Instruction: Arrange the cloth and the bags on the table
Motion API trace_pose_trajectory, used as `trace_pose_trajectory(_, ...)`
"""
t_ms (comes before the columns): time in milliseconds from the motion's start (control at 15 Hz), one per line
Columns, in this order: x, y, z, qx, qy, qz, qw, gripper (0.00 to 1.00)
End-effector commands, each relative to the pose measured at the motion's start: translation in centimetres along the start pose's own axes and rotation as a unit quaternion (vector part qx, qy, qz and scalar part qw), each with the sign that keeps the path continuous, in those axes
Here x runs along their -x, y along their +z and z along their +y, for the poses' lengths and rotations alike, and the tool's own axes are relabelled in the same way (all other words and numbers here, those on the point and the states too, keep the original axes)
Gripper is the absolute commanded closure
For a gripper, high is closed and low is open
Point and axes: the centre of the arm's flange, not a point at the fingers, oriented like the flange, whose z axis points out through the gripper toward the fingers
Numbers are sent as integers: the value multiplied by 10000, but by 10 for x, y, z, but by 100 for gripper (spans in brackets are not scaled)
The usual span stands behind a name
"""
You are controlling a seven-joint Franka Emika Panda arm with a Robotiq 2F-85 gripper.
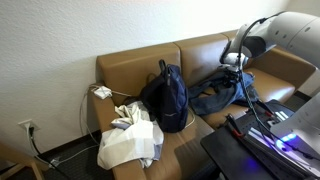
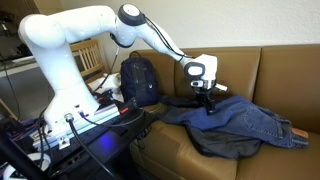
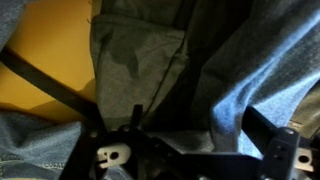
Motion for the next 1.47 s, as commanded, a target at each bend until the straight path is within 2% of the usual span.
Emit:
trace_pose_trajectory(0, 11, 36, -21, -406, 353, -111, 9985, 25)
trace_pose_trajectory(67, 7, 39, -30, -646, 486, -201, 9965, 26)
trace_pose_trajectory(200, -2, 38, -54, -1009, 781, -337, 9913, 40)
trace_pose_trajectory(333, -9, 36, -70, -1027, 1074, -321, 9884, 54)
trace_pose_trajectory(533, -11, 27, -82, -717, 1539, -478, 9843, 76)
trace_pose_trajectory(733, 0, 8, -86, -195, 2107, -923, 9730, 96)
trace_pose_trajectory(867, 5, -12, -89, 168, 2476, -1218, 9610, 100)
trace_pose_trajectory(1000, 6, -62, -96, 683, 2700, -1546, 9479, 99)
trace_pose_trajectory(1200, -13, -136, -105, 1094, 2706, -2187, 9311, 98)
trace_pose_trajectory(1400, -13, -217, -106, 1418, 2533, -2848, 9136, 98)
